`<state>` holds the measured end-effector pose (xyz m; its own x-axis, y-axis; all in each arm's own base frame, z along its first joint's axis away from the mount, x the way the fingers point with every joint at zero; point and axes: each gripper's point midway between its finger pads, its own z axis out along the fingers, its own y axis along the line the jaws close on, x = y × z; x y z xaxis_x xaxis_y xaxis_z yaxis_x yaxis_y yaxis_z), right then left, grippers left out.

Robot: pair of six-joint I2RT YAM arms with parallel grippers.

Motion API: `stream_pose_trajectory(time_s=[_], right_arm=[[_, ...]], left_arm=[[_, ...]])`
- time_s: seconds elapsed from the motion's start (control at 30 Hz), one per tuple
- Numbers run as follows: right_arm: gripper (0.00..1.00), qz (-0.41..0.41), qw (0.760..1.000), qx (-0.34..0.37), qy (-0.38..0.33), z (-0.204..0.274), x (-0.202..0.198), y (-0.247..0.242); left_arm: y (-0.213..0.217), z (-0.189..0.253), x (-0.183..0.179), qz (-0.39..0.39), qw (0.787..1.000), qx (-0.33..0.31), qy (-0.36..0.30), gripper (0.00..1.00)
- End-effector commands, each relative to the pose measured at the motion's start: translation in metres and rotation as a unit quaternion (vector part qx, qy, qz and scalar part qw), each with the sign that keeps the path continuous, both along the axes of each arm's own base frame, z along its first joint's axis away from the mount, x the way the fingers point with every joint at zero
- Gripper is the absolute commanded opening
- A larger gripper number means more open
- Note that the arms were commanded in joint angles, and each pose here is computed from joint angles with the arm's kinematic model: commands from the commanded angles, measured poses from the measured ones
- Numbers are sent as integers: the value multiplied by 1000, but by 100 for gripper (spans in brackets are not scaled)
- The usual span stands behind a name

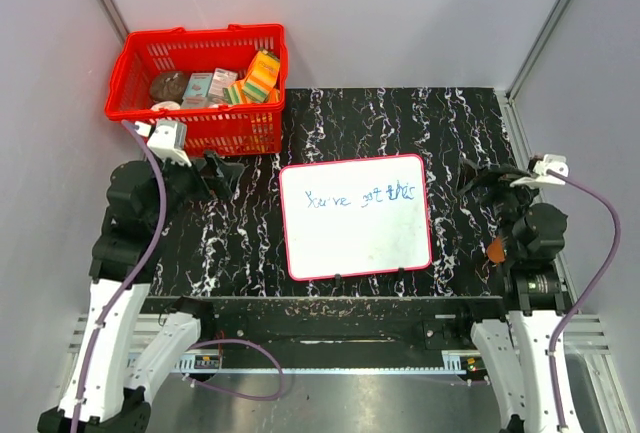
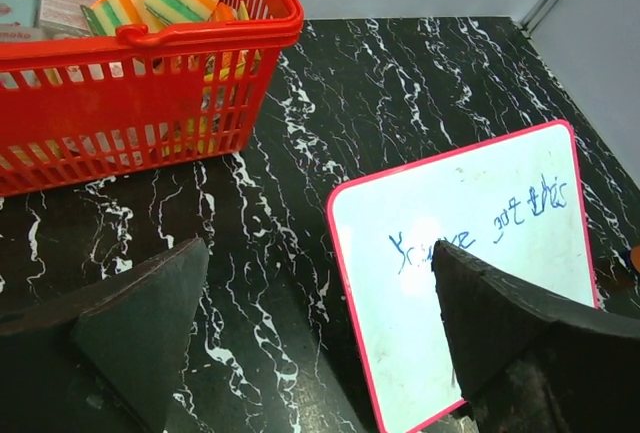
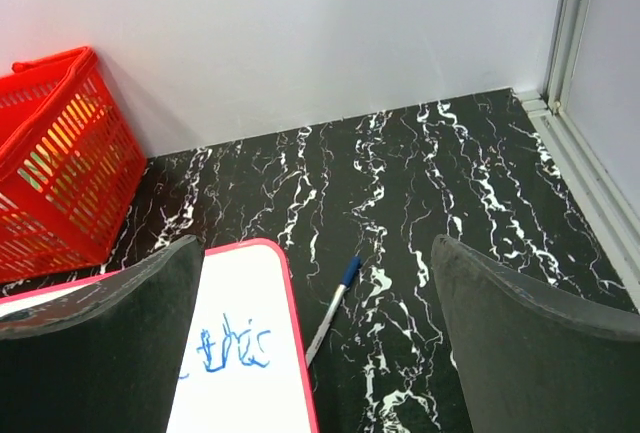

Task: Write a sentence on the whiteboard
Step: Reset both arms

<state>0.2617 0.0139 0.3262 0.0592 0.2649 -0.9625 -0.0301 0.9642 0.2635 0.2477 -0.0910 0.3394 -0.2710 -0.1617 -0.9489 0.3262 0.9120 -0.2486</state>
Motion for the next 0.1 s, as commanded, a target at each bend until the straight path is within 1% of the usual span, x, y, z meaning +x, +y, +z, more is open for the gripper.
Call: stream_pose_trajectory(time_s=[0.0, 0.03, 0.07], right_arm=[[100, -1, 998, -42, -48, 15, 1, -2], [100, -2, 997, -61, -40, 5, 4, -4], [100, -10, 997, -65, -33, -2, 7, -7]], left_arm=[[5, 9, 10, 15, 999, 10, -31, 99], [5, 9, 12, 13, 999, 11, -34, 99], [5, 8, 14, 14, 999, 11, -36, 99]])
